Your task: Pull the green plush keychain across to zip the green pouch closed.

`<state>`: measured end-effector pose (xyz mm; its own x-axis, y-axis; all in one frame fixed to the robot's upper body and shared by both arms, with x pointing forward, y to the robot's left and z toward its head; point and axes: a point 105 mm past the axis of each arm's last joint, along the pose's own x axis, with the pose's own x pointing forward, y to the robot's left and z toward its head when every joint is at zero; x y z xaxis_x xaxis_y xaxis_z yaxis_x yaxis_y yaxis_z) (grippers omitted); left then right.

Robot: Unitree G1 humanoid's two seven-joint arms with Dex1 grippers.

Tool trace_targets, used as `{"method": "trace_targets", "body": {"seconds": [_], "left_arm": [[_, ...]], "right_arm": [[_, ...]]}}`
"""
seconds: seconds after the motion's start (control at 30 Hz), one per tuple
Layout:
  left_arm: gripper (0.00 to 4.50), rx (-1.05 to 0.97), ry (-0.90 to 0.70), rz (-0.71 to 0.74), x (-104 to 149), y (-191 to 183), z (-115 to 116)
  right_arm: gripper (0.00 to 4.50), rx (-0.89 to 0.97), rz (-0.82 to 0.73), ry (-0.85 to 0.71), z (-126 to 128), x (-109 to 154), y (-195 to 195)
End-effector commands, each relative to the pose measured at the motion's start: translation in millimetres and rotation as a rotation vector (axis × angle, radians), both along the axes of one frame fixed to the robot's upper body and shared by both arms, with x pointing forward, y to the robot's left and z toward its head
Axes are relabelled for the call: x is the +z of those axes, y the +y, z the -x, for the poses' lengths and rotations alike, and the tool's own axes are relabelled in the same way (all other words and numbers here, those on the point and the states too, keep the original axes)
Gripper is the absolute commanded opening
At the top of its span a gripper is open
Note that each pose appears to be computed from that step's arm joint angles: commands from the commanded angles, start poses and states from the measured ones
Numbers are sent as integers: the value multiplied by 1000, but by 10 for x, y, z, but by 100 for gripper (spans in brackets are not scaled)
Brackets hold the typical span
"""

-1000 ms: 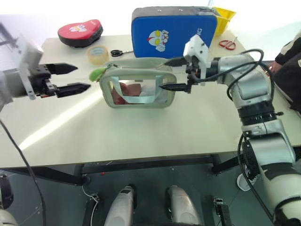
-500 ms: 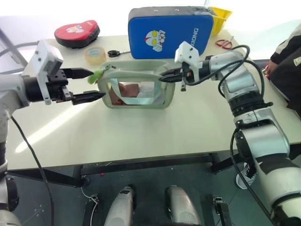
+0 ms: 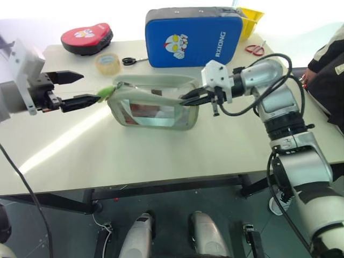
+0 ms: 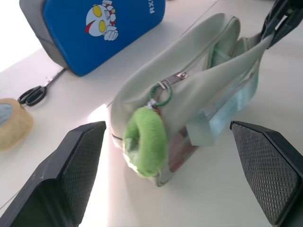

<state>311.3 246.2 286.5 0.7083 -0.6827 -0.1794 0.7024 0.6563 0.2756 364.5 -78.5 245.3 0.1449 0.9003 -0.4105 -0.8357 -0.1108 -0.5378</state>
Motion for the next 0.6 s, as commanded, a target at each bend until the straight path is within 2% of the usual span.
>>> {"method": "trace_targets", "body": {"seconds": [0.03,0.37,0.6], "left_arm": [[450,2,-46,-25,95,29,43],[450,-20,-42,-30,77,-24,51],[450,-11,-29,-37,57,-4,76]], "right_arm": [[4,51,-81,-20,101,222,34],[4,52,-133,-17,117,359,55],[4,55,-78,-18,149,88,32]]}}
